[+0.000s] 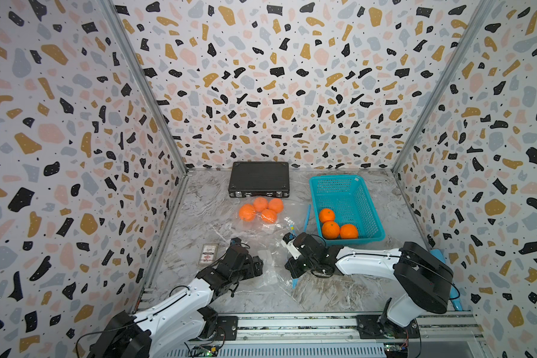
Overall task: Open the zip-top bag and take out the orange
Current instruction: Adjust the zipper food storage bag at the center of the board.
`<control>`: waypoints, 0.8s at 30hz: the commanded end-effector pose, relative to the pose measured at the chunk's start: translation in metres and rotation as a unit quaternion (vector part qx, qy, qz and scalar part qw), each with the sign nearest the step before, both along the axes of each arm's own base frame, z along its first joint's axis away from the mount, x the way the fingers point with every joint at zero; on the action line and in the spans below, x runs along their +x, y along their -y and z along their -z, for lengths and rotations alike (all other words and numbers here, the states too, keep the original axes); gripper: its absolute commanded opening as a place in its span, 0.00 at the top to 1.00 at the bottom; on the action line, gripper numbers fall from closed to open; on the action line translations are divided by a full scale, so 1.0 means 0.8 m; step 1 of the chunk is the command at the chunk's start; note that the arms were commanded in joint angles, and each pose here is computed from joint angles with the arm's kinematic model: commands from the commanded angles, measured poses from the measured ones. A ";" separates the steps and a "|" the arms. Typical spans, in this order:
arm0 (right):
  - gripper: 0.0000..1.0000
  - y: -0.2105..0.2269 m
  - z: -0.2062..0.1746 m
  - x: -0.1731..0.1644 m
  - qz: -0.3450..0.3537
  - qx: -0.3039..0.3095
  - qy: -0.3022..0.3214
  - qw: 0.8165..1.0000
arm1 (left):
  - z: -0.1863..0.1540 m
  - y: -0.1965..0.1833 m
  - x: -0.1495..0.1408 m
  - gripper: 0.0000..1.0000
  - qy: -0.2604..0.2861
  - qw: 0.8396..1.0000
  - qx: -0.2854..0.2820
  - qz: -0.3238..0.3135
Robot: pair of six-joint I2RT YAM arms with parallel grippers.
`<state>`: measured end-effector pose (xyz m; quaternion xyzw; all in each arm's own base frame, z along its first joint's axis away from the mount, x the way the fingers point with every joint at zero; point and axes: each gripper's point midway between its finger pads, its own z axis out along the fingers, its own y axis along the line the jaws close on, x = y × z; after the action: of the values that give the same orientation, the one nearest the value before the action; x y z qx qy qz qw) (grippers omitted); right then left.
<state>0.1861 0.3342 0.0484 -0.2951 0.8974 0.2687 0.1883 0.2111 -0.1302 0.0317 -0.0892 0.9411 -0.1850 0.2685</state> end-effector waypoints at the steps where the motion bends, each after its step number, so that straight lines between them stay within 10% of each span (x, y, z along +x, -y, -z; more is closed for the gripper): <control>1: 1.00 0.050 0.008 -0.001 0.039 -0.056 0.005 0.998 | 0.022 -0.043 -0.004 0.08 -0.004 0.996 0.075 -0.053; 11: 0.94 0.072 0.040 -0.045 0.028 -0.038 -0.056 0.997 | 0.004 -0.032 -0.002 0.11 0.017 0.998 0.039 -0.043; 24: 0.37 0.118 -0.056 -0.047 0.070 -0.089 0.012 0.994 | -0.160 -0.011 0.018 0.12 0.137 0.990 -0.020 -0.007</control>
<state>0.1376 0.2720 0.0635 -0.2746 0.9200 0.2341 0.1532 0.2226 -0.1136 0.1589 -0.1034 0.8834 -0.2183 0.4016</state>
